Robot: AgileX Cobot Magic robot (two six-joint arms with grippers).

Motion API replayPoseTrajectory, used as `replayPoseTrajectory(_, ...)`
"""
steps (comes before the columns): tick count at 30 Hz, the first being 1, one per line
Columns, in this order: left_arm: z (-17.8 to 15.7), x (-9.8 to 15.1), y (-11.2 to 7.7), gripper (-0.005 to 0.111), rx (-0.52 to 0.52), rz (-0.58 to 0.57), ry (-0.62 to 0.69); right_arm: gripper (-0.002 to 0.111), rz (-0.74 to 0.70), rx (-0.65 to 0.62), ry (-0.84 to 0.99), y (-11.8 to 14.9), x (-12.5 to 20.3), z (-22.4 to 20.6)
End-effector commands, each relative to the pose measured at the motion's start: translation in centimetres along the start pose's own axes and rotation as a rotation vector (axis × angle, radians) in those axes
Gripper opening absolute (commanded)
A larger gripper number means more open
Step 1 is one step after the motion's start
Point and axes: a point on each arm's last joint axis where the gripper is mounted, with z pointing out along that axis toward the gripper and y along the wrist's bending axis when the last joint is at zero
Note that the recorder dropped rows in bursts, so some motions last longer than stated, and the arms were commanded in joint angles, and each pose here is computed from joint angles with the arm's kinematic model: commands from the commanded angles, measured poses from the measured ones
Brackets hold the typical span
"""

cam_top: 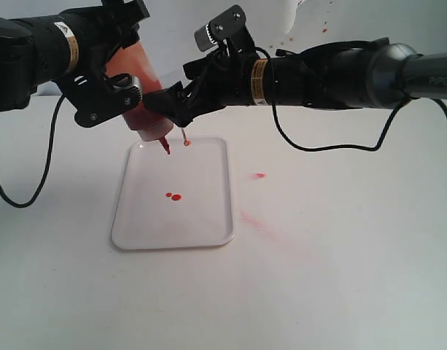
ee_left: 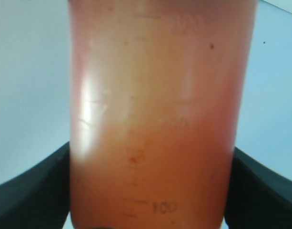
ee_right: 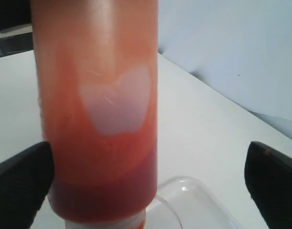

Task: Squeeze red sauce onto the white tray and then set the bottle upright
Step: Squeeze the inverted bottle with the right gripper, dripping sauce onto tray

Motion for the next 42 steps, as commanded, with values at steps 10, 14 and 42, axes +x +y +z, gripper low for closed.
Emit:
replayPoseTrajectory(10, -0.3, 0.6, 0.3, 0.000, -0.002, -0.012, 0.025, 0.103, 0.034, -0.097, -0.110, 1.7, -1.4, 0.5)
replayPoseTrajectory(14, -0.3, 0.6, 0.3, 0.000, -0.002, -0.012, 0.025, 0.103, 0.001, -0.062, -0.077, 2.3, -1.2, 1.3)
replayPoseTrajectory(42, -0.3, 0.6, 0.3, 0.000, -0.003, -0.012, 0.024, 0.103, -0.028, -0.204, 0.069, 1.7, -2.7, 3.6)
